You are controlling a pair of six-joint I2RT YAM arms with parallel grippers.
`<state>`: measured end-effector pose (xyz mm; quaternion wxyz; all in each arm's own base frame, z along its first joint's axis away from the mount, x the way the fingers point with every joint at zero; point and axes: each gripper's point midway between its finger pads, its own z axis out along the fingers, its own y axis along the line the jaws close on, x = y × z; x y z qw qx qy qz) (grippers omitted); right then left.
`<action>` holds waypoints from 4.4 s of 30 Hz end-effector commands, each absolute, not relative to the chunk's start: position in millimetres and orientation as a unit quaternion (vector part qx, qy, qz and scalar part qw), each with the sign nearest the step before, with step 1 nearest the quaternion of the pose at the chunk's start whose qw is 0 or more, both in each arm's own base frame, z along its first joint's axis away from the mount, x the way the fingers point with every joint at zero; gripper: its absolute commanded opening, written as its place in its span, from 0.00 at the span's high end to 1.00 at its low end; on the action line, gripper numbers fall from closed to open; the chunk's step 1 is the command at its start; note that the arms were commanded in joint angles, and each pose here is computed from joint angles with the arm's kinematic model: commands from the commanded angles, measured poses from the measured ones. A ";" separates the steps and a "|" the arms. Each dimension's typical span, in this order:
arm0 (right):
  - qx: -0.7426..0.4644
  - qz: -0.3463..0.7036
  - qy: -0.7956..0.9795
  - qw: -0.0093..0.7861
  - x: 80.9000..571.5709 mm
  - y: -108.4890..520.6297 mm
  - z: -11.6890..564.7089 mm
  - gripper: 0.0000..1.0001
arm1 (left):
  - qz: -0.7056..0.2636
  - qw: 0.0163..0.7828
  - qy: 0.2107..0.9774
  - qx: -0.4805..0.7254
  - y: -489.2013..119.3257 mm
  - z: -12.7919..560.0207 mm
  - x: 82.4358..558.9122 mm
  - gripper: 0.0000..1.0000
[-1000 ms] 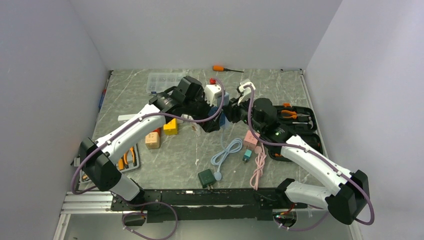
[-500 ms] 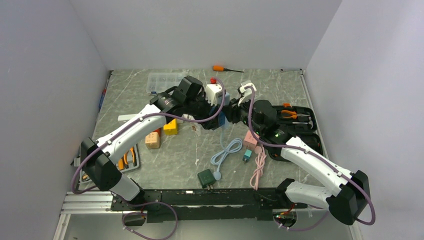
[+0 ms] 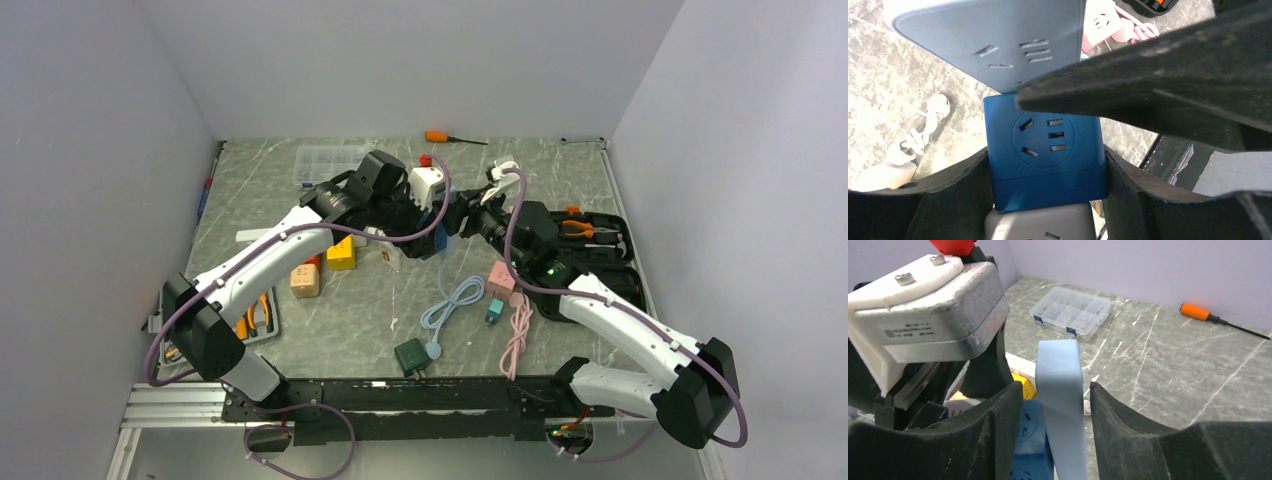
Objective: Pull the plug off the socket
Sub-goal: Remove the plug from the socket, then place the socket at the center of the board, then place the plug at the center of the board.
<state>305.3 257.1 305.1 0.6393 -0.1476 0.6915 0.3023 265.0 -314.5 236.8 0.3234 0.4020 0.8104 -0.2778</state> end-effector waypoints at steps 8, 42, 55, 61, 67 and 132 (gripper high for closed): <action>-0.148 0.326 0.677 0.643 318.4 277.0 305.9 0.45 | -0.324 0.386 0.759 0.413 -327.4 300.1 262.3 1.00; -0.160 0.163 0.745 0.626 379.1 217.5 222.8 1.00 | -0.274 0.404 0.763 0.423 -278.4 301.2 262.1 1.00; -0.137 0.236 0.774 0.571 410.5 233.9 186.3 1.00 | -0.266 0.388 0.767 0.436 -272.9 297.9 262.9 1.00; -0.103 0.235 0.807 0.531 454.4 229.2 151.6 1.00 | -0.236 0.369 0.777 0.452 -250.9 299.3 269.8 1.00; -0.072 0.189 0.853 0.481 497.2 219.2 114.1 0.77 | -0.230 0.335 0.778 0.479 -237.4 278.9 261.9 1.00; -0.305 0.284 0.778 0.471 135.6 378.4 164.1 0.17 | -0.348 0.264 0.894 0.101 -158.3 149.0 260.9 0.01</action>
